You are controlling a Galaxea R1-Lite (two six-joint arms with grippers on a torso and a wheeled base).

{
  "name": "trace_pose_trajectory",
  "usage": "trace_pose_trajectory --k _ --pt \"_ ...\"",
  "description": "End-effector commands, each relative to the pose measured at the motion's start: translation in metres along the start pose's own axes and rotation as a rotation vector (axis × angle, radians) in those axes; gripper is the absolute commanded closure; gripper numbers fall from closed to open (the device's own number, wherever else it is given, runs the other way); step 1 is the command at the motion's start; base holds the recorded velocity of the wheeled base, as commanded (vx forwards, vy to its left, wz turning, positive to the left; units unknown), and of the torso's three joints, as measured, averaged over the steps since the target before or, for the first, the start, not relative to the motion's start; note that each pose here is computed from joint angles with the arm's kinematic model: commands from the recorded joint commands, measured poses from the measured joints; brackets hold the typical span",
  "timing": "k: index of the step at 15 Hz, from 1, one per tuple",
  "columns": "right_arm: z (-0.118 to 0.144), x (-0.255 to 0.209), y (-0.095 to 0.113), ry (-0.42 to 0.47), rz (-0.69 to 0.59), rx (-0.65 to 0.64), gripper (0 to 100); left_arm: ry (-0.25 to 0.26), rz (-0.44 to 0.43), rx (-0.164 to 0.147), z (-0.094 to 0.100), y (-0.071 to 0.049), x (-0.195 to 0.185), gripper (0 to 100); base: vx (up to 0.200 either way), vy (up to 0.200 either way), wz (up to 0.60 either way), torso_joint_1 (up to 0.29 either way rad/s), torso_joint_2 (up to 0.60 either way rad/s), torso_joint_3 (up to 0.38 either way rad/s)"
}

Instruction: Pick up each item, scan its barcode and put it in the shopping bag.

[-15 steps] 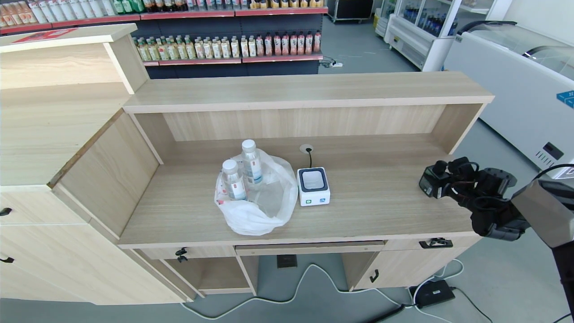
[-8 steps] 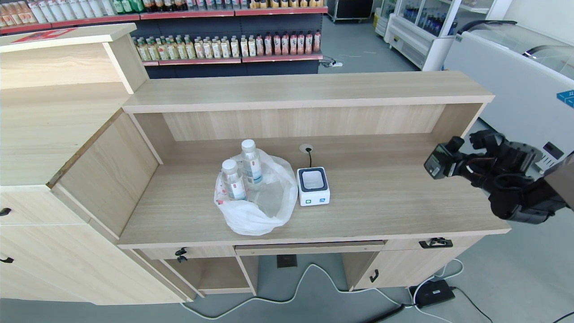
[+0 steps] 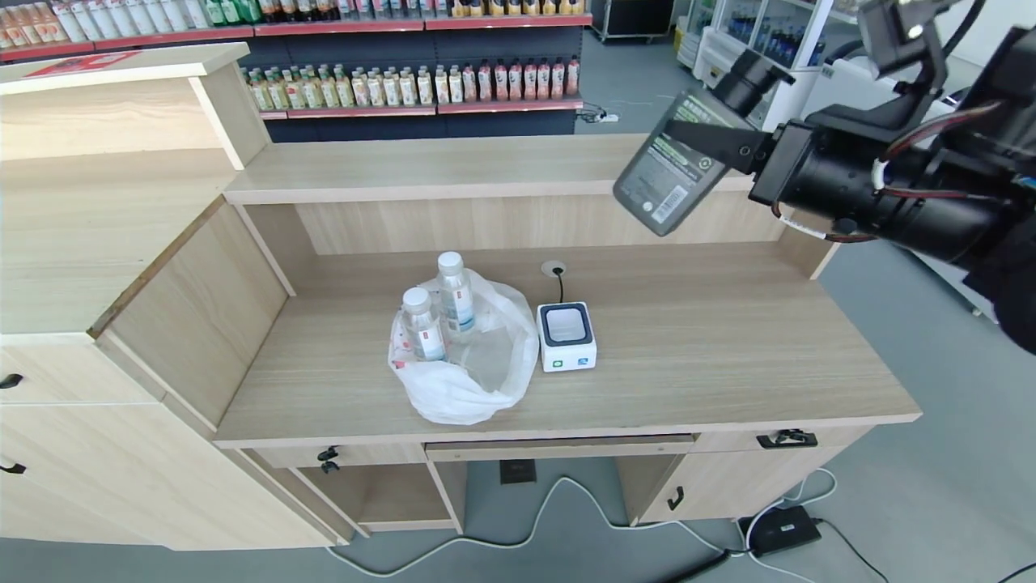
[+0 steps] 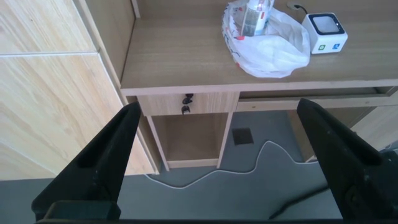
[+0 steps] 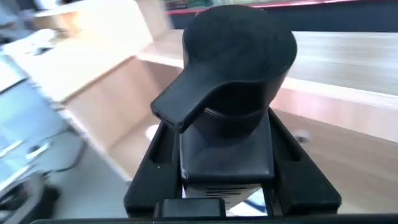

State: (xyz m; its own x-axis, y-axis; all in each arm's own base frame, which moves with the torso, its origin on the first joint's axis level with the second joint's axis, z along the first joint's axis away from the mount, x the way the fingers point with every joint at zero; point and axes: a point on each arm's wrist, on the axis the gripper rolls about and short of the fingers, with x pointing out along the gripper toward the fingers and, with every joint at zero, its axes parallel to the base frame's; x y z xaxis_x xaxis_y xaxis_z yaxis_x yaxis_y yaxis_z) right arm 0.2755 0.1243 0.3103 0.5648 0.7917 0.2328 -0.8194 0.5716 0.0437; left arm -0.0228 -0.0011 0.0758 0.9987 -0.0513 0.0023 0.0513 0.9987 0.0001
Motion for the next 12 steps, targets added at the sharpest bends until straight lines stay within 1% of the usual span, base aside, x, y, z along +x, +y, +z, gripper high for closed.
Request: trace_pose_trajectory --k 1,2,3,5,7,10,12 --pt "0.046 -0.029 0.107 -0.032 0.307 0.068 100 -0.001 0.001 0.0 0.0 0.0 0.0 0 0.0 0.0 0.0 0.0 0.0 0.0" --pt "0.043 -0.027 0.128 -0.008 0.373 0.087 100 -0.001 0.001 0.0 0.0 0.0 0.0 0 0.0 0.0 0.0 0.0 0.0 0.0" --pt "0.036 -0.019 0.141 -0.001 0.358 0.08 100 -0.001 -0.001 0.0 0.0 0.0 0.0 0 0.0 0.0 0.0 0.0 0.0 0.0" --pt "0.023 -0.005 0.154 0.02 0.278 0.101 100 -0.001 -0.001 0.0 0.0 0.0 0.0 0 0.0 0.0 0.0 0.0 0.0 0.0" --pt "0.015 -0.002 0.155 0.044 0.258 0.114 100 -0.001 -0.001 0.0 0.0 0.0 0.0 0 0.0 0.0 0.0 0.0 0.0 0.0" --pt "0.01 0.002 0.154 0.058 0.252 0.119 100 -0.001 0.001 0.0 0.0 0.0 0.0 0 0.0 0.0 0.0 0.0 0.0 0.0" --pt "0.005 0.008 0.15 0.07 0.237 0.115 100 -0.001 -0.001 0.0 0.0 0.0 0.0 0 0.0 0.0 0.0 0.0 0.0 0.0"
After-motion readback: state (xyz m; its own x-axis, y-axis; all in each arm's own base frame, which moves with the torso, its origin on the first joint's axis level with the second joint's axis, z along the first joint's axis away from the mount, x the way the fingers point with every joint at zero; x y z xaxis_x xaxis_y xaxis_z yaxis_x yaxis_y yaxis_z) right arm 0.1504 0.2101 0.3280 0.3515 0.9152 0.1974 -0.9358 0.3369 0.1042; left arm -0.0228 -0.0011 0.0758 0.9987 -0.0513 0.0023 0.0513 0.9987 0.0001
